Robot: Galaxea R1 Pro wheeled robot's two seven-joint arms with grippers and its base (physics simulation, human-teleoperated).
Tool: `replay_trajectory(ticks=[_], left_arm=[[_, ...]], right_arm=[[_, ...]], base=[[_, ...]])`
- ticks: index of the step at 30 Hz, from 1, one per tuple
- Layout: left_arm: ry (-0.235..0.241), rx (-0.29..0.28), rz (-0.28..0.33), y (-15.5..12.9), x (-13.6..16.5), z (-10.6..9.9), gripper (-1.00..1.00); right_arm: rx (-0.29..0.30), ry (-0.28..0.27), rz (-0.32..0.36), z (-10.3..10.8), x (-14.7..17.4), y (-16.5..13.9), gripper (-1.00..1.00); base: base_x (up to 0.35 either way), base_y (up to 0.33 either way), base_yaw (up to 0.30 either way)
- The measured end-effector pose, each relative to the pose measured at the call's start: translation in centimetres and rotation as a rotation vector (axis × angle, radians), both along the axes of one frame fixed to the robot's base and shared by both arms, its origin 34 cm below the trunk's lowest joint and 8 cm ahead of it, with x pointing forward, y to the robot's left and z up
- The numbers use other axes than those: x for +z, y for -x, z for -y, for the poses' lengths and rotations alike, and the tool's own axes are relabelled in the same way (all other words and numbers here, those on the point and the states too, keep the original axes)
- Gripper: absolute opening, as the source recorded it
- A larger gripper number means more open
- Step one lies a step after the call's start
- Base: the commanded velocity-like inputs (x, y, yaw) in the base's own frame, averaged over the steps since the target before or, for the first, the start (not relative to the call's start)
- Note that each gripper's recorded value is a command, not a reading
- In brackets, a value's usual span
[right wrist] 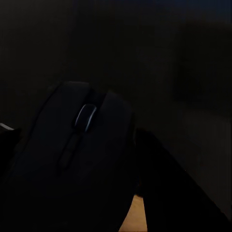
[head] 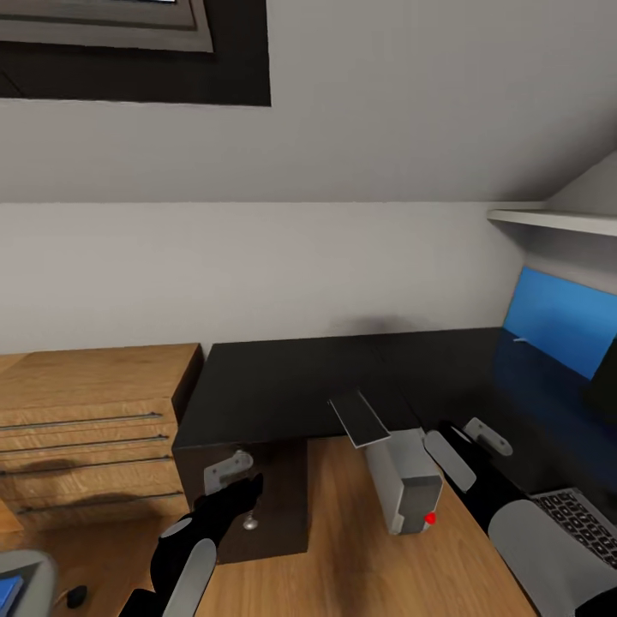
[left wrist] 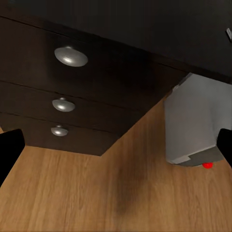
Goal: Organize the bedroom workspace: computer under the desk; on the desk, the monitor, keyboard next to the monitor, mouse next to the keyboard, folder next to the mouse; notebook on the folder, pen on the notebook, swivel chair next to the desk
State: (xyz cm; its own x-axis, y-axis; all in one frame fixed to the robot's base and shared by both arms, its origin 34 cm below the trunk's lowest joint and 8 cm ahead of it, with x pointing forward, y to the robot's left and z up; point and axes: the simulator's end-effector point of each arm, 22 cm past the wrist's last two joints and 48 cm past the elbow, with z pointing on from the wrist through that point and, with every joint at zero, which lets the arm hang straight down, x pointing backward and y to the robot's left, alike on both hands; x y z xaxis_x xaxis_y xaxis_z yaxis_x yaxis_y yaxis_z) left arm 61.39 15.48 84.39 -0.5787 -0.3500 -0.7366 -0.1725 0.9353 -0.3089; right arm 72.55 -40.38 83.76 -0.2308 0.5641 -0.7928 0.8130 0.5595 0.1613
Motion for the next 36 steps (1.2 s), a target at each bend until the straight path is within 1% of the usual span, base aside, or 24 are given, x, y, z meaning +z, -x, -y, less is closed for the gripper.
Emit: replay_trajectory(ticks=[3, 6, 7, 9, 11, 13, 16, 19, 21, 23, 25, 28, 30, 31, 33, 36], left_arm=[[0.0, -0.001, 0.0, 0.0, 0.0, 0.0, 1.0], [-0.001, -0.002, -0.003, 0.2, -0.1, 0.1, 1.0], [-0.001, -0.002, -0.006, 0.3, -0.3, 0.1, 1.0], [-0.002, -0.004, -0.009, 0.4, -0.4, 0.1, 1.0], [-0.003, -0.004, -0.011, 0.5, -0.5, 0.1, 1.0], [-0.003, -0.007, -0.011, 0.6, -0.5, 0.3, 1.0], [-0.004, -0.026, -0.01, 0.7, -0.5, 1.1, 1.0], [-0.003, -0.032, -0.01, 0.7, -0.5, 1.3, 1.0], [-0.004, -0.034, -0.01, 0.8, -0.5, 1.4, 1.0], [-0.004, -0.034, -0.01, 0.8, -0.5, 1.4, 1.0], [-0.003, -0.035, -0.01, 0.8, -0.5, 1.4, 1.0], [-0.003, -0.035, -0.01, 0.8, -0.5, 1.4, 1.0], [-0.003, -0.037, -0.009, 0.8, -0.4, 1.6, 1.0], [-0.002, -0.046, -0.008, 0.8, -0.4, 2.0, 1.0], [-0.003, -0.085, -0.001, 1.1, -0.1, 3.6, 1.0], [-0.002, -0.112, 0.011, 1.3, 0.4, 4.7, 1.0]], right_arm=[[0.007, -0.005, -0.007, 0.4, -0.8, 0.1, -1.0], [-0.003, -0.009, -0.008, 1.0, -0.9, 0.2, -1.0], [-0.012, -0.01, -0.013, 1.4, -1.1, 0.4, -1.0], [-0.032, -0.012, -0.042, 2.7, -2.5, 1.2, -1.0], [-0.03, -0.012, -0.057, 3.3, -3.5, 1.6, -1.0], [-0.029, -0.01, -0.056, 4.0, -4.1, 1.6, -1.0], [-0.06, 0.007, -0.051, 5.7, -4.2, 1.7, -1.0], [-0.096, 0.023, -0.038, 7.8, -3.7, 2.1, -1.0], [-0.18, 0.0, 0.007, 9.7, -3.3, 2.8, -1.0], [-0.255, -0.04, 0.03, 11.1, -3.7, 3.8, -1.0], [-0.291, -0.06, 0.042, 12.1, -4.0, 4.3, -1.0], [-0.311, -0.067, 0.049, 12.9, -4.0, 4.7, -1.0], [-0.324, -0.061, 0.052, 13.8, -3.8, 5.0, -1.0], [-0.329, -0.058, 0.052, 14.2, -3.8, 5.2, -1.0], [-0.335, -0.055, 0.049, 14.6, -3.8, 5.4, -1.0], [-0.339, -0.052, 0.045, 15.0, -3.9, 5.7, -1.0]], base=[[0.322, -0.018, 0.0], [0.314, -0.076, 0.0], [0.276, -0.127, 0.0], [0.234, -0.133, 0.0], [0.145, -0.094, 0.0], [0.052, -0.034, 0.0], [0.013, -0.009, 0.0], [0.004, -0.003, 0.0], [0.001, 0.0, 0.0], [0.0, 0.0, 0.0], [0.0, 0.0, 0.0], [0.0, 0.0, 0.0], [0.0, 0.0, 0.0], [0.0, 0.0, 0.0], [0.0, 0.0, 0.0], [0.0, 0.0, 0.0]])
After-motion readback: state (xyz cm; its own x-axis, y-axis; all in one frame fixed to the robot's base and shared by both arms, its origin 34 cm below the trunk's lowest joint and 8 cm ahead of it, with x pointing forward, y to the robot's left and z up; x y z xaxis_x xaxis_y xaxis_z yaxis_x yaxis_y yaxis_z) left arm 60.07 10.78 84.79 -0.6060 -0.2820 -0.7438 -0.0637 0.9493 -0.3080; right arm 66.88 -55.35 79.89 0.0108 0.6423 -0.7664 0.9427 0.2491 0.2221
